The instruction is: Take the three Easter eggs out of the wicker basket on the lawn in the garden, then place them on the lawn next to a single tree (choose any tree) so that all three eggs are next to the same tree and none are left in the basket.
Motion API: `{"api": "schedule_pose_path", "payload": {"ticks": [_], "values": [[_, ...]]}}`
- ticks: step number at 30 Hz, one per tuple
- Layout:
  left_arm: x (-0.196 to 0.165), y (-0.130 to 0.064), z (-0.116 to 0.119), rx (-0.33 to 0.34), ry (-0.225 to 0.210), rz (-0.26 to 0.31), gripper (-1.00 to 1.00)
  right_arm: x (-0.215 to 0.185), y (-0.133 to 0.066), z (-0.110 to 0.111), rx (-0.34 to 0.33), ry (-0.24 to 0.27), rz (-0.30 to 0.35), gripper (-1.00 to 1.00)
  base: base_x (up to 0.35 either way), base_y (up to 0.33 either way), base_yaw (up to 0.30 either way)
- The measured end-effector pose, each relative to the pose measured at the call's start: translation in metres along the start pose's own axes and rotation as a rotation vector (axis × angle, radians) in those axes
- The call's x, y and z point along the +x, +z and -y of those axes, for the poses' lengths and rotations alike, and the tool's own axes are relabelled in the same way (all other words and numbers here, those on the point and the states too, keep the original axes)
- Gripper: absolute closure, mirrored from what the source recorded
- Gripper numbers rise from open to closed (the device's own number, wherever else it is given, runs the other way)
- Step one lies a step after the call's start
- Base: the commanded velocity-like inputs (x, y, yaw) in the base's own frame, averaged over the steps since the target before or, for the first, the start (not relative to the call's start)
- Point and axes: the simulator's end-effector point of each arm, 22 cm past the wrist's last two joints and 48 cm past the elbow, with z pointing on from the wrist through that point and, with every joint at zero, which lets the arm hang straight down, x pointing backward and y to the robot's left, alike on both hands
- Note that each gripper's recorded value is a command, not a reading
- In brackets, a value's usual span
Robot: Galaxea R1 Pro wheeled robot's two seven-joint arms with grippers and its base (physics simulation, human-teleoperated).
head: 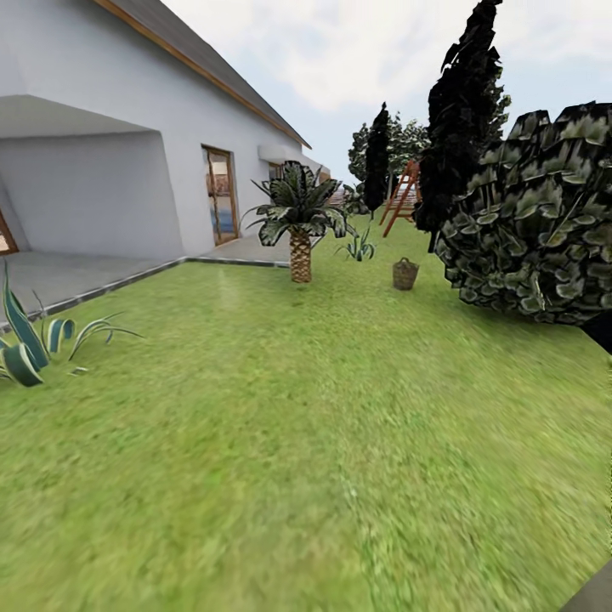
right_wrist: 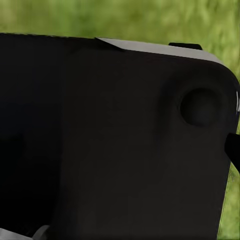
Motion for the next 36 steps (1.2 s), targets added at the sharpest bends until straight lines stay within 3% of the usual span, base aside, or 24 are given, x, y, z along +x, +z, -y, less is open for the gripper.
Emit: {"api": "schedule_pose_path", "payload": {"ticks": [36], "values": [[-0.0002,0.0000,-0.0006,-0.001,-0.002,0.001,-1.00,0.0029,-0.0002,0.0068,0.009,0.001,-0.006,-1.00,0.256,0.150,-0.007]]}}
